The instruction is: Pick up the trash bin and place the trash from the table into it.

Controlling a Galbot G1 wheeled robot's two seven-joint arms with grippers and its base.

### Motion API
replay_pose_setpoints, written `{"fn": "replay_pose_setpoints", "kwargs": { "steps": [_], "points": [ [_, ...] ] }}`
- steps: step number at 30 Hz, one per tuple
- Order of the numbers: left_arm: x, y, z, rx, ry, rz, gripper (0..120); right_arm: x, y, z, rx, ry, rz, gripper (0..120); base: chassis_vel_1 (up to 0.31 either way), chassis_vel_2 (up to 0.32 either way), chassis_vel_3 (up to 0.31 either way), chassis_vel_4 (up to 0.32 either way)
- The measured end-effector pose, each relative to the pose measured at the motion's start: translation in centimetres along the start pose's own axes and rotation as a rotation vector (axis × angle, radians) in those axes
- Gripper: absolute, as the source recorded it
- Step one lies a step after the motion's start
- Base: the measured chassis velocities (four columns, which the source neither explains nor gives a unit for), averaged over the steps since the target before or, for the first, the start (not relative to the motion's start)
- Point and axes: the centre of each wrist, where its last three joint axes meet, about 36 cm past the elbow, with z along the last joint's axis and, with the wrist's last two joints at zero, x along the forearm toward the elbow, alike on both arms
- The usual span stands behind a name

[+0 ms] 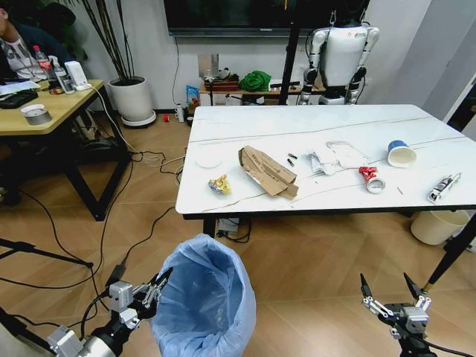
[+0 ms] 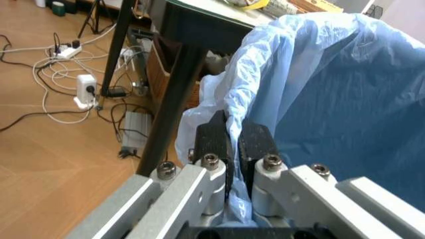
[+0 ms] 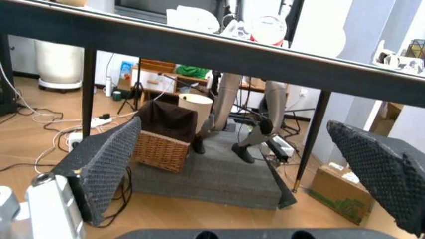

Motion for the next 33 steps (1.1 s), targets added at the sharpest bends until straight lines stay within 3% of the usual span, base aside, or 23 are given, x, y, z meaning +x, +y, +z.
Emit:
{"fn": "replay_pose_setpoints", "kwargs": {
  "steps": [33],
  "points": [
    [-0.12,0.17,0.07,0.001,0.005,0.003,0,-0.10,-0.06,-0.26,-0.001,-0.006,0.004,100,0.000,0.000,0.000,0.000]
  ]
}}
